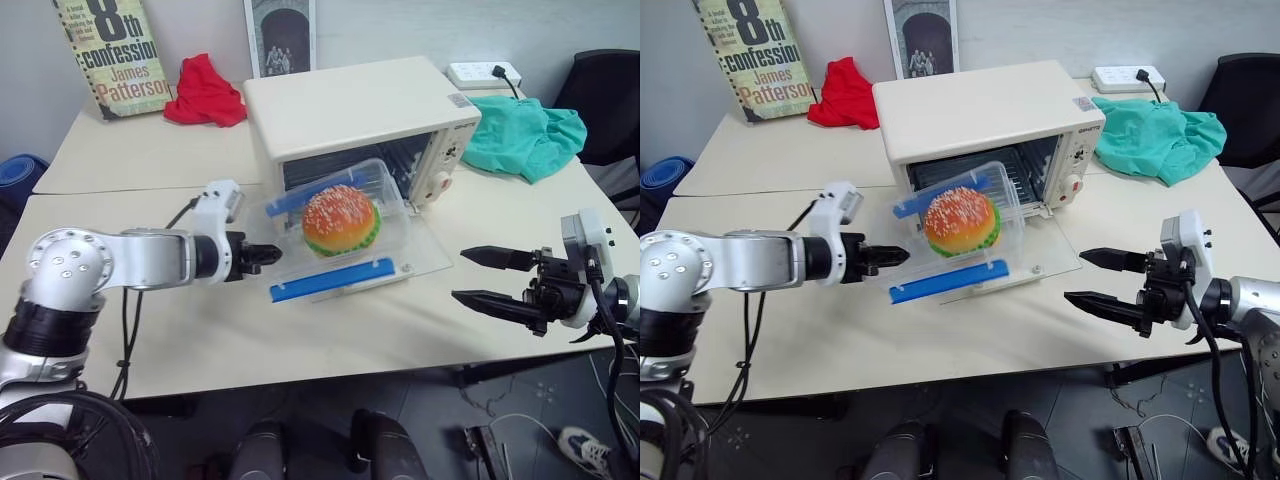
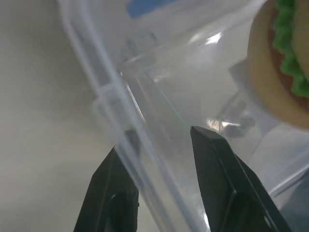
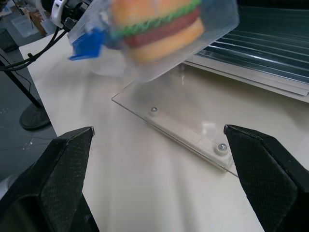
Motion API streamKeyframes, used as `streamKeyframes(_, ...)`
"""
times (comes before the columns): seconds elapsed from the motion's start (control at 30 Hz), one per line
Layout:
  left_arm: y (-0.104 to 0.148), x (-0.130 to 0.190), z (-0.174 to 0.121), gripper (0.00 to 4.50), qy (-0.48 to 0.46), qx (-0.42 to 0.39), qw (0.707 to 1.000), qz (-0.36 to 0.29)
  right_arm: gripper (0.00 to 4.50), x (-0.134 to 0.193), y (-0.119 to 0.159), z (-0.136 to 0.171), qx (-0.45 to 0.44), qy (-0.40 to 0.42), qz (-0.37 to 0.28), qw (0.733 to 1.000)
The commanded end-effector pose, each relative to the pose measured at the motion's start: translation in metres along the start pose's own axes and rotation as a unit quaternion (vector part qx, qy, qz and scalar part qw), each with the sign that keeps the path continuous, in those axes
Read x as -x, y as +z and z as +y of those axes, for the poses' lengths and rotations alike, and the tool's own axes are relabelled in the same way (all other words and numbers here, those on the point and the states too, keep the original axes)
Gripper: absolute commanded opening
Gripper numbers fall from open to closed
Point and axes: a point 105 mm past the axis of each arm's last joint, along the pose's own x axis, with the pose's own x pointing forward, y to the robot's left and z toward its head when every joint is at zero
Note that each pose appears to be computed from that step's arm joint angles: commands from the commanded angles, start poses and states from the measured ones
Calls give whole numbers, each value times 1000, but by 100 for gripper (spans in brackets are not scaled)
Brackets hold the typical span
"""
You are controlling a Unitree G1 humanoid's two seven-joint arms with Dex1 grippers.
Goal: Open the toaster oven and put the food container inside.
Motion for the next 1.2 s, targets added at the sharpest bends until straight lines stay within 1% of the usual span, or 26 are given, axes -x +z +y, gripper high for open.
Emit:
streamKeyframes(0.03,16,-6,-17,132,-19,-18,1000,-7,450,0,12,6,33,-3,-13,999)
streamKeyframes(0.1,18,-13,-15,132,-7,-18,1000,0,450,-5,11,7,36,-4,-15,999)
streamKeyframes(0.2,21,-20,-25,132,-25,-27,999,12,450,-11,9,10,41,-1,-17,999)
streamKeyframes(0.3,23,-19,-36,132,-41,-65,997,22,450,-11,10,13,43,-3,-19,999)
streamKeyframes(0.4,23,-17,-34,132,-37,-83,996,25,450,-10,9,14,41,-13,-23,999)
streamKeyframes(0.53,22,-17,-28,132,-33,-71,997,23,450,-10,8,14,39,-19,-23,999)
streamKeyframes(0.73,30,-32,-29,132,-17,-56,998,16,450,-13,10,12,44,-20,-26,998)
streamKeyframes(0.8,32,-38,-30,200,-17,-41,999,15,450,-12,12,10,49,-22,-28,998)
streamKeyframes(0.87,35,-42,-31,250,-19,-23,1000,7,450,-12,13,8,53,-28,-28,998)
streamKeyframes(0.93,36,-44,-33,318,-23,-11,1000,4,450,-11,13,8,53,-31,-30,998)
streamKeyframes(0.97,36,-45,-33,336,-23,-5,1000,2,450,-10,12,9,52,-32,-30,998)
streamKeyframes(1.07,38,-44,-34,428,-29,10,999,-9,450,-8,10,10,49,-36,-29,998)
streamKeyframes(1.1,40,-42,-35,447,-36,11,999,-19,450,-7,10,10,47,-38,-29,998)
streamKeyframes(1.2,50,-28,-45,447,-87,8,994,-62,450,-3,9,11,42,-46,-28,998)
